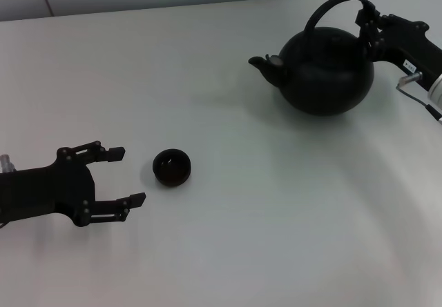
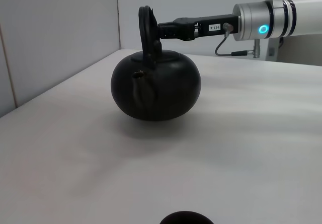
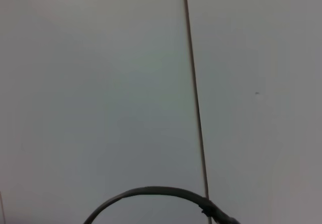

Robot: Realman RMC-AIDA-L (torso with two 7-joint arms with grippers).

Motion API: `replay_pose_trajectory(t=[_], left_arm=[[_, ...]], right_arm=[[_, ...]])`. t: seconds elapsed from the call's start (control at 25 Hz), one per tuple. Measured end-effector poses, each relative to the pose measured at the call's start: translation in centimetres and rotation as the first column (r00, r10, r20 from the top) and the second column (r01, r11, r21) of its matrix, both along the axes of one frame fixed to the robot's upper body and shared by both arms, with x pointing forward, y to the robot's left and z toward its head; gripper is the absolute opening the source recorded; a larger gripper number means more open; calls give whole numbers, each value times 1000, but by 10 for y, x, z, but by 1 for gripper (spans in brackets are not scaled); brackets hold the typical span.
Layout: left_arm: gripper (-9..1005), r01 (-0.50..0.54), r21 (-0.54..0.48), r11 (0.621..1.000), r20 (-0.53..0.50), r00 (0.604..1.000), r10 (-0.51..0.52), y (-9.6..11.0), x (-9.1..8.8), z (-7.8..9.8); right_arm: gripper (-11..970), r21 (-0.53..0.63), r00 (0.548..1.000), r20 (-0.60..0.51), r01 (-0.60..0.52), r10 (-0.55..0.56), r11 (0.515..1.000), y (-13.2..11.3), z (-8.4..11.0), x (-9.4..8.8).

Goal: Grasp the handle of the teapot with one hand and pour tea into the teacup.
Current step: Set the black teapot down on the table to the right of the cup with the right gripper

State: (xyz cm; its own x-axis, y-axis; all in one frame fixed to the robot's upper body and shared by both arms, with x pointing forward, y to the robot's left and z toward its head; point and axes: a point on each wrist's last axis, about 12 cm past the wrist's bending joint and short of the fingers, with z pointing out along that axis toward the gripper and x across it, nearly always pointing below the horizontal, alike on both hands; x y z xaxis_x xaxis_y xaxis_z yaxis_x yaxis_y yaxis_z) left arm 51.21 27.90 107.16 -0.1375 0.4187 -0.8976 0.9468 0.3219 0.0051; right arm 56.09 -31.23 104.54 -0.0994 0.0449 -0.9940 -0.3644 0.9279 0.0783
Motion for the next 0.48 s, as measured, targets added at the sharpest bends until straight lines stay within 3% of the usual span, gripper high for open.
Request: replay_pose_trajectory(t=[0.48], left_arm=[[862, -1, -1, 1000, 0, 1000, 1, 0, 0, 0]], right_arm=[[103, -20, 999, -26, 21, -21, 1000, 1, 0, 8]])
